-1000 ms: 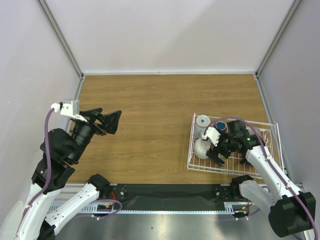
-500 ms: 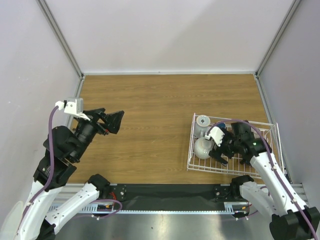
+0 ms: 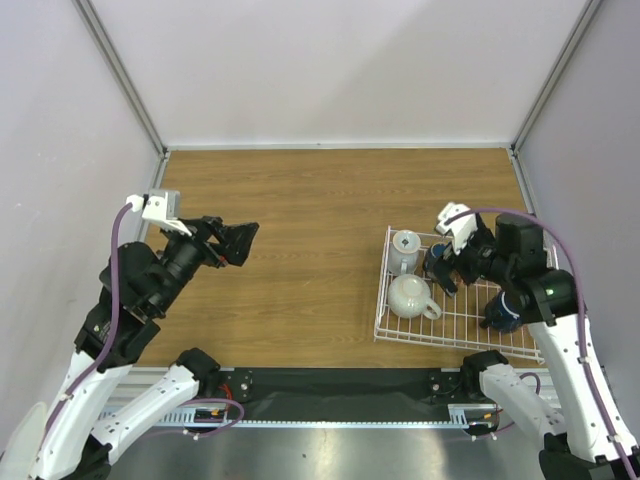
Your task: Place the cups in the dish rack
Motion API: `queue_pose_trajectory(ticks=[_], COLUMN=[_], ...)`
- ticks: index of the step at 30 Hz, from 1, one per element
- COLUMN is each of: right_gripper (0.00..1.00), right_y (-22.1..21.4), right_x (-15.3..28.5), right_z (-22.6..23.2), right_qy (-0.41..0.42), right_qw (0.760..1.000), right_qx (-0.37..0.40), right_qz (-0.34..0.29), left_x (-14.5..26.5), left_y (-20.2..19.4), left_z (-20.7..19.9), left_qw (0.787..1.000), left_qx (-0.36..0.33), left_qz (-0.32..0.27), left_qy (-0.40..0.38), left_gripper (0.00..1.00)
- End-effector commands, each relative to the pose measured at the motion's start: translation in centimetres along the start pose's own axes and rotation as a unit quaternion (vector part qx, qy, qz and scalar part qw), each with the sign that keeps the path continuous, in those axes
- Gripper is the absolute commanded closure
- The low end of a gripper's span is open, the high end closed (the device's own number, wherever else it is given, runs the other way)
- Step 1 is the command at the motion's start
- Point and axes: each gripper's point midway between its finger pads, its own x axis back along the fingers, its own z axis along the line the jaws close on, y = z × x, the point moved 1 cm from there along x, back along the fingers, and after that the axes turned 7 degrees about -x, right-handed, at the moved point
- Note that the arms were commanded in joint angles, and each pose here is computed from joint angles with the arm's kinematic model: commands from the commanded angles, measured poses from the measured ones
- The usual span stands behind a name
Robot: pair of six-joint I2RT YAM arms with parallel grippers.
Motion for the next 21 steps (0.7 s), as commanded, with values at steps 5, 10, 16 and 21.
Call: queue_pose_trajectory(ticks=[5, 10, 16, 21], right_gripper=[0.00, 0.00, 0.00, 0.00], right_y=[10.6, 11.0, 7.8, 4.6], right_x=[2.4, 1.3, -1.1, -0.9], right_z=[0.1, -0.9, -1.3, -1.8], right_qy=[-0.008, -0.029, -0.067, -0.126], right_qw=[0.957, 0.898, 0.881, 0.860], right_qx=[-0.185, -0.364, -0.441, -0.482], right_qz=[-0.224, -0.243, -0.155, -0.111], left_x=[-0.7, -0.7, -0.7, -0.6], left_y=[-1.2, -2.0, -3.4, -4.5], left_z=[-1.1, -1.4, -2.0, -1.9], left_qw=[0.998, 0.996, 0.989, 0.979], left_qx=[0.050, 0.079, 0.141, 0.198], left_qz=[0.018, 0.020, 0.017, 0.004], left_qy=[-0.024, -0.031, -0.050, -0.053], left_gripper=[0.01, 0.00, 0.00, 0.00])
